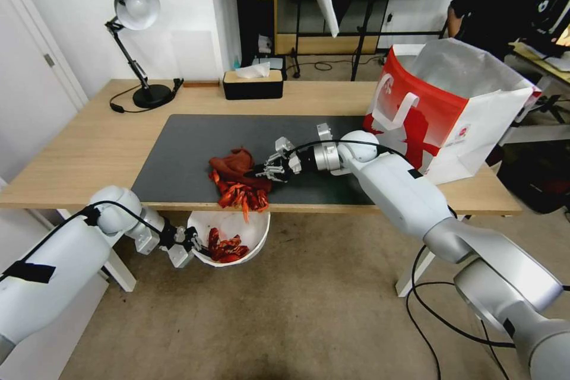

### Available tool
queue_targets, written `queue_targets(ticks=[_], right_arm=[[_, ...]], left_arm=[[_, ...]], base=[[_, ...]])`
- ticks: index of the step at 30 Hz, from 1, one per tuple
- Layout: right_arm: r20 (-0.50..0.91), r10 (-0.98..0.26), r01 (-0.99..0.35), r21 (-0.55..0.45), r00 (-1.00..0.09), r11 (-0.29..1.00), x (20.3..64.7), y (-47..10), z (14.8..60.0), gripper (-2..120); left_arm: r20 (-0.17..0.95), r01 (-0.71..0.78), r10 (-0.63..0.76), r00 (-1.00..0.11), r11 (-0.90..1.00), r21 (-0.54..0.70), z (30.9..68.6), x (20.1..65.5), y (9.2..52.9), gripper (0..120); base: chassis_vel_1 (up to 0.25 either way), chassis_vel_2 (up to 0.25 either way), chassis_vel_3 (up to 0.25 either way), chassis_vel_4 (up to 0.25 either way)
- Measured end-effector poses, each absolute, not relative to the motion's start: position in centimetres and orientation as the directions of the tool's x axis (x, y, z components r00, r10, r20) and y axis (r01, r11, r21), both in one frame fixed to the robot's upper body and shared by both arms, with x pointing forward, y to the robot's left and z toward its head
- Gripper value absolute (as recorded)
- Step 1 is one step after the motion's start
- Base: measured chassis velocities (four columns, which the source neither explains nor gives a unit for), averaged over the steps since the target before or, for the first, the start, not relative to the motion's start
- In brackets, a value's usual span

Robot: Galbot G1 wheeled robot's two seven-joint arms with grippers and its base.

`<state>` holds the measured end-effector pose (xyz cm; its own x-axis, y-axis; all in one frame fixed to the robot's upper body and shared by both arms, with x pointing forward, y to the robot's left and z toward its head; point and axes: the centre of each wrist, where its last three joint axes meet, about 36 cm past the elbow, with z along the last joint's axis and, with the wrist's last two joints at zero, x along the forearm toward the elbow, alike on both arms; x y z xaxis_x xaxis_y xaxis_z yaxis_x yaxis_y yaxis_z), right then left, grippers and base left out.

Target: Sweep shrimp from table into container with towel, then put container into takeout bag.

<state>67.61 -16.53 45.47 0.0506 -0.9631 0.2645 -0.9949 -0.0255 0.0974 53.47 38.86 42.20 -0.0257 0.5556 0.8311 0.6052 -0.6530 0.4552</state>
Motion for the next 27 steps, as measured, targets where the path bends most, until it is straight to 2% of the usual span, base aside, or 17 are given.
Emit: queue_targets(ticks=[27], right_arm=[[0.239, -0.96, -0.985, 0.122, 0.149, -0.122, 61.4, -16.3, 44.0, 0]], left_arm=[[0.832, 0.611, 0.554, -0.032, -0.648, 0.455, 42.4, 53.1, 39.3, 0]], base=[[0.0, 0.0, 0.0, 0.0]])
